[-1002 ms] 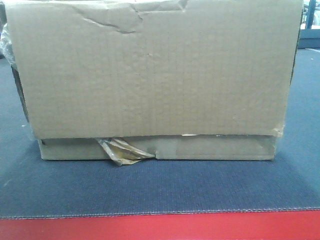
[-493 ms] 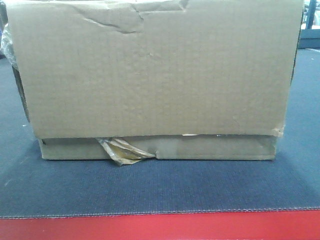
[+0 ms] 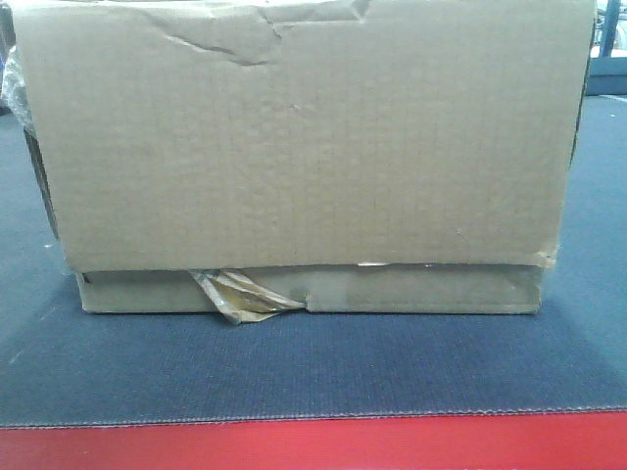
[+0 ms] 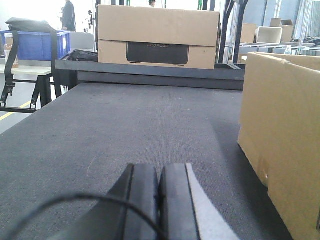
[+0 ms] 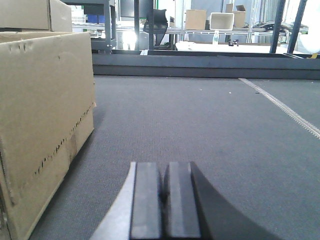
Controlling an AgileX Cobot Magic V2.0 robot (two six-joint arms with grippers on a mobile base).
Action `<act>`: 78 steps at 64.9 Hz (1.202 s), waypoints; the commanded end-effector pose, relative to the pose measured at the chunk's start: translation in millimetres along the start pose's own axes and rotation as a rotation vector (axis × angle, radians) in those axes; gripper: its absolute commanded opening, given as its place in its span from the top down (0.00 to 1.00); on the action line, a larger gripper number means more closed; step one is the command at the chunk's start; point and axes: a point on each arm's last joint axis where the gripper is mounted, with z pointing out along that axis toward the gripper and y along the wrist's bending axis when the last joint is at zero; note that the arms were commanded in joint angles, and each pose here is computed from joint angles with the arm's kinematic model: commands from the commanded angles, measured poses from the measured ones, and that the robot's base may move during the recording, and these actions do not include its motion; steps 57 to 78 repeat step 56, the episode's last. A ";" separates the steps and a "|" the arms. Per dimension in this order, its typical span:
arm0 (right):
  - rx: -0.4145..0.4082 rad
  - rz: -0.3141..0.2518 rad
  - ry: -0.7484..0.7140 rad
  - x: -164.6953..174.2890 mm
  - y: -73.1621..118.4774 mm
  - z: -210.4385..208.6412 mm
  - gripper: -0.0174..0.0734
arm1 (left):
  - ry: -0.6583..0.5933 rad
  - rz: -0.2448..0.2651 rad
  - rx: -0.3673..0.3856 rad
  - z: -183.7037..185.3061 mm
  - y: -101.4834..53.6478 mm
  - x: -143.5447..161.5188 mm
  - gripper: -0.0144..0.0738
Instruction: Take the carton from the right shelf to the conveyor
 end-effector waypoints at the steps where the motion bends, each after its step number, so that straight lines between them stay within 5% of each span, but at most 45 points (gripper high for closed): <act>1: 0.008 -0.006 -0.030 -2.7 -0.5 -0.4 0.87 | -0.028 0.001 -0.003 -0.6 0.1 -2.8 0.86; 78: 0.008 -0.006 -0.030 -2.7 -0.5 -0.4 0.87 | -0.028 0.001 -0.003 -0.6 0.1 -2.8 0.86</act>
